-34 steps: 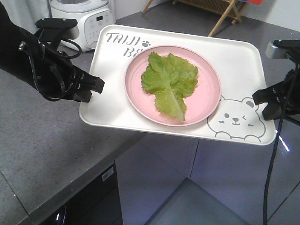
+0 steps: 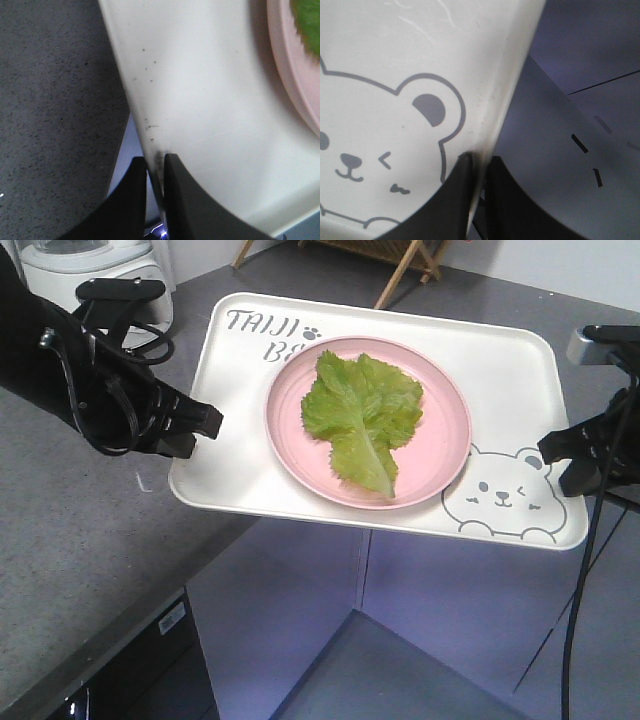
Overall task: Transfer vegetables to tray and serve
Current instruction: 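Turn the base away from the counter while holding the tray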
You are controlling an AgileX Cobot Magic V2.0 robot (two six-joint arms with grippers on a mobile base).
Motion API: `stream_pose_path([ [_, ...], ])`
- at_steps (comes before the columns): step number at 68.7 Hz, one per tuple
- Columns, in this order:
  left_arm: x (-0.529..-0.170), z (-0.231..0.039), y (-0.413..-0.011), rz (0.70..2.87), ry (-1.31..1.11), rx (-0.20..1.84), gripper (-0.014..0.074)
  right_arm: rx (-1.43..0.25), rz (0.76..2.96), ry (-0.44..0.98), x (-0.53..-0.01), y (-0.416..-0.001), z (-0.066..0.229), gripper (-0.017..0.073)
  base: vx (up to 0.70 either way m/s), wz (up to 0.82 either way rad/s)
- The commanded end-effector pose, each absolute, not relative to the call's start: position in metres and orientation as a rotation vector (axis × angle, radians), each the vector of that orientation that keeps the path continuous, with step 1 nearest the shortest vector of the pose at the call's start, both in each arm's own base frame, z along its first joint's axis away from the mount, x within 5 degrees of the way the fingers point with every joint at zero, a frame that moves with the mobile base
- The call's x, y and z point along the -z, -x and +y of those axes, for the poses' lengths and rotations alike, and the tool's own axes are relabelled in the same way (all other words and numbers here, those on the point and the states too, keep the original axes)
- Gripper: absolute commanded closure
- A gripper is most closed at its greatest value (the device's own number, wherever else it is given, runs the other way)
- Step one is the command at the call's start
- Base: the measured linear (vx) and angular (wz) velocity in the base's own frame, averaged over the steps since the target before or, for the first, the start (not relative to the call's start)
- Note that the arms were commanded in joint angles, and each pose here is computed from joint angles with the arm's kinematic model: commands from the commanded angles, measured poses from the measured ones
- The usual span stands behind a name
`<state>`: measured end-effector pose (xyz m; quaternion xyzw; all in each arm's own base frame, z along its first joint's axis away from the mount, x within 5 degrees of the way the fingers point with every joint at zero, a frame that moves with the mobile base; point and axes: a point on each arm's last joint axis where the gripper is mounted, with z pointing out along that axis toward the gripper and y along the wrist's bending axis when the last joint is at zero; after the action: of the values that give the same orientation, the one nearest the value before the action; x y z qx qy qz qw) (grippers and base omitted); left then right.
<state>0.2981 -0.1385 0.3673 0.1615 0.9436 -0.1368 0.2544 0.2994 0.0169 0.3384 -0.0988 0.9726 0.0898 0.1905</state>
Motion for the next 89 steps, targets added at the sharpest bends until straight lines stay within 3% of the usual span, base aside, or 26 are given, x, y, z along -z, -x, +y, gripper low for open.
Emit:
stream_pose_path([
  [1,-0.4008,-0.1561,-0.286,2.381,-0.424,0.607,0.0599,-0.415,2.599,0.328,-0.3637,-0.2919,0.0337,0.0555,-0.02,-0.26],
  [89,-0.4008,-0.1561,-0.286,2.381,-0.424,0.607,0.0599,-0.415,2.599,0.328,-0.3637,-0.2919,0.0337,0.0555,-0.02,-0.24],
])
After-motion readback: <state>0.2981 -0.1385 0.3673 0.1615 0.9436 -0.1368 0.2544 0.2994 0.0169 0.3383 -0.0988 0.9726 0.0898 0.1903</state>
